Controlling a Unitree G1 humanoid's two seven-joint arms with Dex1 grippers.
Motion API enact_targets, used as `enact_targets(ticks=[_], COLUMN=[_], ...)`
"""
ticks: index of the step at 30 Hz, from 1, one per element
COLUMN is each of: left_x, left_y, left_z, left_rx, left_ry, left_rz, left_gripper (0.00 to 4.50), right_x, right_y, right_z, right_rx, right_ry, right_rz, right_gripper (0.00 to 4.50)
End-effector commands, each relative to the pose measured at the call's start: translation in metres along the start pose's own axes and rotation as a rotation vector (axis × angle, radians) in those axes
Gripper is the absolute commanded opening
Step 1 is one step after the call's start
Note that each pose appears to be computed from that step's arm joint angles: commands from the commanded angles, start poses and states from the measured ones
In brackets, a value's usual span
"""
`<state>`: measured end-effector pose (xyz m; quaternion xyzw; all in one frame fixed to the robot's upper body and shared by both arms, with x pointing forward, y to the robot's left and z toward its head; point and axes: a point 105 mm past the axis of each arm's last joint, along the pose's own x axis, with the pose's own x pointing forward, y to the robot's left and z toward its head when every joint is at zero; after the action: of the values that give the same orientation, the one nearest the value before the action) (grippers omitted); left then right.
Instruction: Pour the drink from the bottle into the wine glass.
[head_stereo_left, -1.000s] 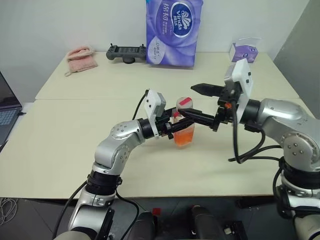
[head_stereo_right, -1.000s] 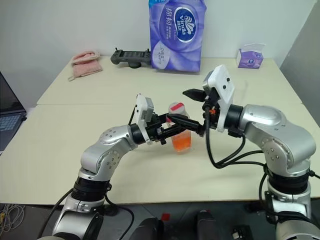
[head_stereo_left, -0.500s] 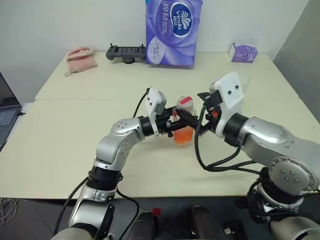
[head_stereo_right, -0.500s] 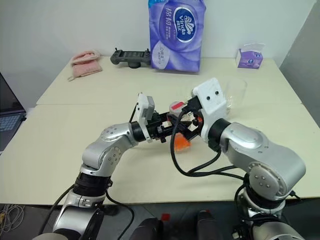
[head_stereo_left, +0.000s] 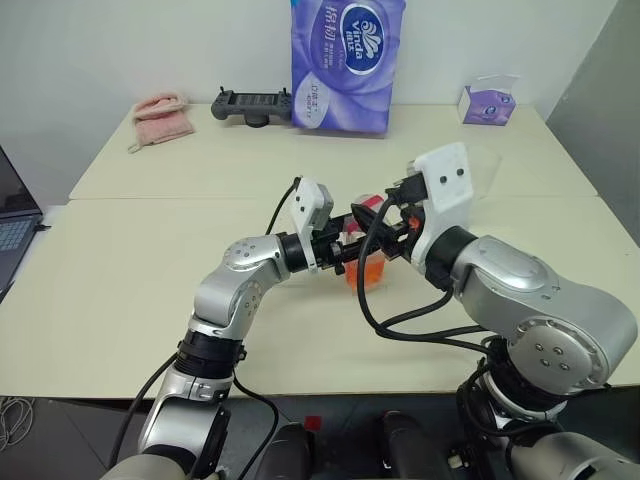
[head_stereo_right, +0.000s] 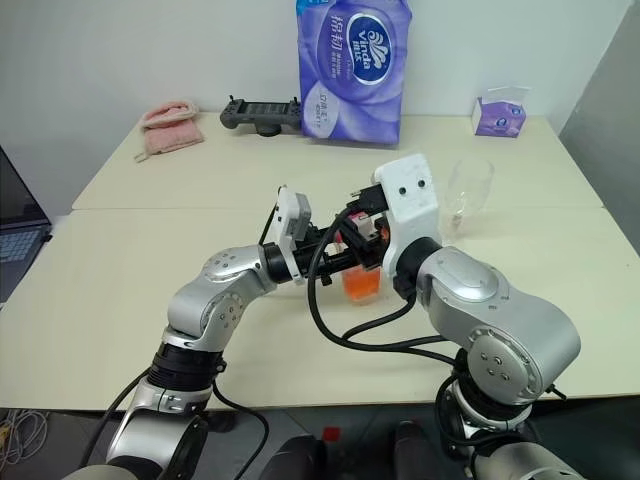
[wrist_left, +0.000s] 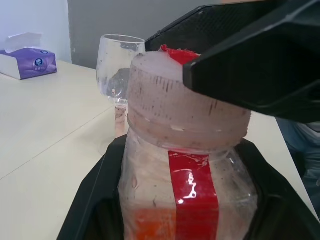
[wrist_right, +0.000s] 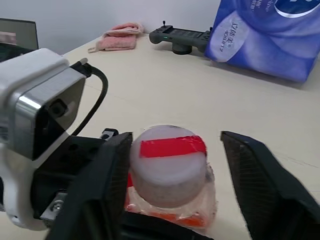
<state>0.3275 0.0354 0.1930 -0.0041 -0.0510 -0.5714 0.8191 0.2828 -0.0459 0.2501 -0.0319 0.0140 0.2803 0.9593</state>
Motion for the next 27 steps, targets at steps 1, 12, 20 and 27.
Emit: enact_targets(ticks=[1,12,20,27], left_x=[0.001,-0.001,0.002,0.004], left_y=[-0.005,-0.002,-0.004,-0.007], left_z=[0.019,0.02,0.026,0.029], left_rx=[0.061,0.071,0.081,0.092], left_ry=[-0.054,-0.053,-0.066,-0.074], left_rz=[-0.026,-0.013,-0.025,-0.038], left_gripper=[2.12,2.12,2.12,2.12], right_x=[-0.003,0.001,0.007,0.02], right_y=[-0.009,-0.006,-0.031,-0.063], right_z=[0.004,-0.004,-0.012,-0.005], right_rx=[-0.013,-0.02,-0.056,-0.208], right_ry=[-0.014,0.027,0.065,0.056], right_rz=[-0.052,-0.028,0.129,0.398], right_gripper=[1.77,1.77,1.77,1.77])
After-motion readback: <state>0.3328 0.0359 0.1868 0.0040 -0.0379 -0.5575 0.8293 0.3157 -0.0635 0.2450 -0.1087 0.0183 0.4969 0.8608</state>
